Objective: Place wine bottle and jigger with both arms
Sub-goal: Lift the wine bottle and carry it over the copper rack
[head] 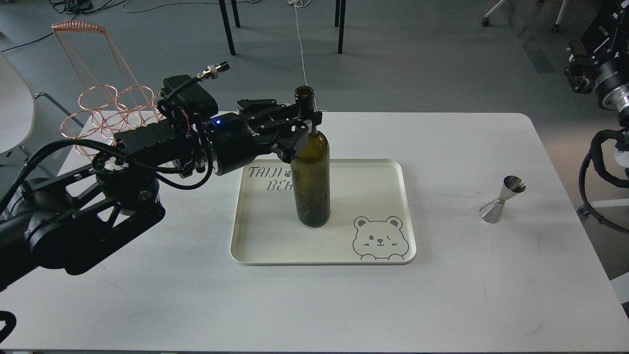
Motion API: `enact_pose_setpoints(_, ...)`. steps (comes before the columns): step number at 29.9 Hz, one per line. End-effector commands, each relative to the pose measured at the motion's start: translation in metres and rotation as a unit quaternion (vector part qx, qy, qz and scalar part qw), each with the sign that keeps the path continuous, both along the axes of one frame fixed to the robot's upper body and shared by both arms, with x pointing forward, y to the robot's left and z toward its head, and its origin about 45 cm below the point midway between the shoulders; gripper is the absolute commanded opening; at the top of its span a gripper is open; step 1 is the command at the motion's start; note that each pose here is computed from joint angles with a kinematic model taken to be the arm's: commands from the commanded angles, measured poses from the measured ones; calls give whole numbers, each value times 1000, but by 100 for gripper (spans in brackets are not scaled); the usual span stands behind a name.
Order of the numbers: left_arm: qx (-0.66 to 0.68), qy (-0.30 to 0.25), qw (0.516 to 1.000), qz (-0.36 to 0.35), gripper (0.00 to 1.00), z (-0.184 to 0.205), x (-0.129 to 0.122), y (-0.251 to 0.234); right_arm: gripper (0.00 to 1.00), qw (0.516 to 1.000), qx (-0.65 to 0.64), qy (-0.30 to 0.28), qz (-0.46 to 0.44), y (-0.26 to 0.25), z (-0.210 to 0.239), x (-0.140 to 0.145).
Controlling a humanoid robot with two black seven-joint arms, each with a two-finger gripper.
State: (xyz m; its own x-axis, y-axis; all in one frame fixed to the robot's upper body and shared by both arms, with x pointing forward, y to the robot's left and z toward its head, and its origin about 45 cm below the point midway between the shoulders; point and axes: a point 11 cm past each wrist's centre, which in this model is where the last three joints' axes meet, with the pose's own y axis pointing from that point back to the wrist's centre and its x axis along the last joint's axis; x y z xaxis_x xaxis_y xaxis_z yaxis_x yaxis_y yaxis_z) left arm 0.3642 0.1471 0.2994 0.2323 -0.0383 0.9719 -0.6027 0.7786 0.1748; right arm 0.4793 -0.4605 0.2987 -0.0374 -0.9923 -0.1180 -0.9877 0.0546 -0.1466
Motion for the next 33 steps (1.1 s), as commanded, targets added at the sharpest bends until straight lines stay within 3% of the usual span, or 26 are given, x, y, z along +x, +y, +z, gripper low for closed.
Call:
enact_pose_setpoints(1,-4,-6,1000,2,19,4,1,1,97,1000,0,-1,1,0,1,0)
enact_pose_setpoints(7,-8,-46,999,12,18,32,5,18,97,1000,-2,-4,2,1,5,2)
enact_pose_setpoints(20,13,-86,990,109,13,120,39,126,97,1000,-7,-8,-2,-4,11,1)
enact_pose_setpoints(26,24,-97,981,164,13,134,63,170,97,1000,-10,-12,0,-3,16,3)
enact_pose_setpoints(33,59,-86,977,185,13,117,71,192,97,1000,-11,-12,0,-4,16,3)
